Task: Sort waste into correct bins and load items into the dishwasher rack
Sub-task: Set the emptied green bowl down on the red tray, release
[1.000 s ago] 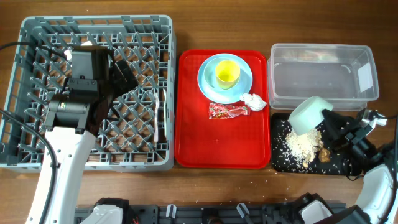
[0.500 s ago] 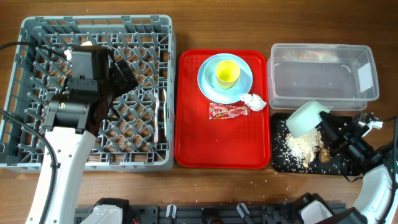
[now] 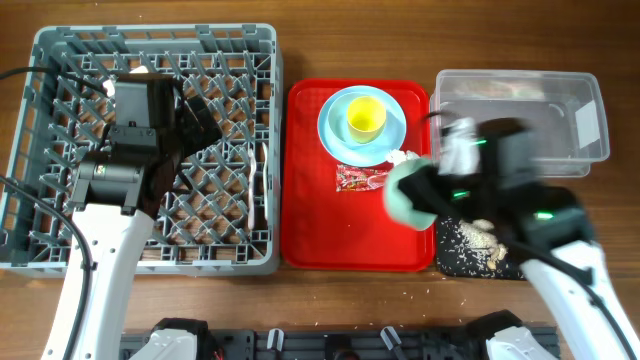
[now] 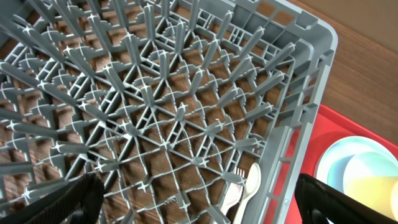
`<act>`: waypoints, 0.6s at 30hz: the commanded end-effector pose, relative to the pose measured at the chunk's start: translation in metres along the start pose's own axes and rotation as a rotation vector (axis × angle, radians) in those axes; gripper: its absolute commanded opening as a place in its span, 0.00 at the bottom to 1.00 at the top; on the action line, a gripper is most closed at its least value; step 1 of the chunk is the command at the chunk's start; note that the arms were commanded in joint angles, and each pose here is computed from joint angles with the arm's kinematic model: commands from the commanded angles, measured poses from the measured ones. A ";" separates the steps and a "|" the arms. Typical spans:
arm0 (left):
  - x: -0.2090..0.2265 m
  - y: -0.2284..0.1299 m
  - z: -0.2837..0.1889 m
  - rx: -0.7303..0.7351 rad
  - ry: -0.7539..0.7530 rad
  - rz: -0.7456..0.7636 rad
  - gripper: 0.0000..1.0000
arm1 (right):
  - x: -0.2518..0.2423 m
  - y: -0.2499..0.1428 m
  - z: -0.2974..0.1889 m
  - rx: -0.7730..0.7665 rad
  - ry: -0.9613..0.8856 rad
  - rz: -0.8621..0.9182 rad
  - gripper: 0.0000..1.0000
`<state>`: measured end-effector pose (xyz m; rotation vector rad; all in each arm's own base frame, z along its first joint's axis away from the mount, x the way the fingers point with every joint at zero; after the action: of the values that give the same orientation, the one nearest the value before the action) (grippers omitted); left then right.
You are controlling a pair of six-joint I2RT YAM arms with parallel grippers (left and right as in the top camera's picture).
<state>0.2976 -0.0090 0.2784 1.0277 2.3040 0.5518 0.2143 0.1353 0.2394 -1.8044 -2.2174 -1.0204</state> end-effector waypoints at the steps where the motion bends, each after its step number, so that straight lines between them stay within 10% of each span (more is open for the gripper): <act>1: -0.002 0.005 -0.004 -0.014 -0.014 -0.012 1.00 | 0.019 -0.014 0.045 0.081 -0.177 -0.077 0.04; 8: -0.002 0.005 -0.004 -0.014 -0.014 -0.012 1.00 | 0.034 -0.044 0.134 0.277 -0.227 -0.206 0.06; 15: -0.002 0.005 -0.004 -0.014 -0.014 -0.012 1.00 | 0.078 -0.019 0.112 0.202 0.011 -0.368 0.47; 17: -0.002 0.005 -0.004 -0.014 -0.014 -0.012 1.00 | 0.081 0.001 0.090 0.114 0.021 -0.488 0.84; 18: -0.002 0.005 -0.004 -0.014 -0.014 -0.012 1.00 | 0.077 0.008 0.082 0.077 -0.005 -0.521 0.84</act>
<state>0.2976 -0.0090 0.2784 1.0273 2.3037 0.5524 0.2135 0.2545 0.1749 -1.3559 -2.6264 -0.7773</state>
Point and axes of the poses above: each gripper's point midway between its finger pads, its own z axis out along the fingers, its own x axis along the line the jaws close on, y = z × x, the point moved 6 cm from there along -z, back along the fingers, and after that the axes turned 14 degrees about -z, right-handed, at the moved point
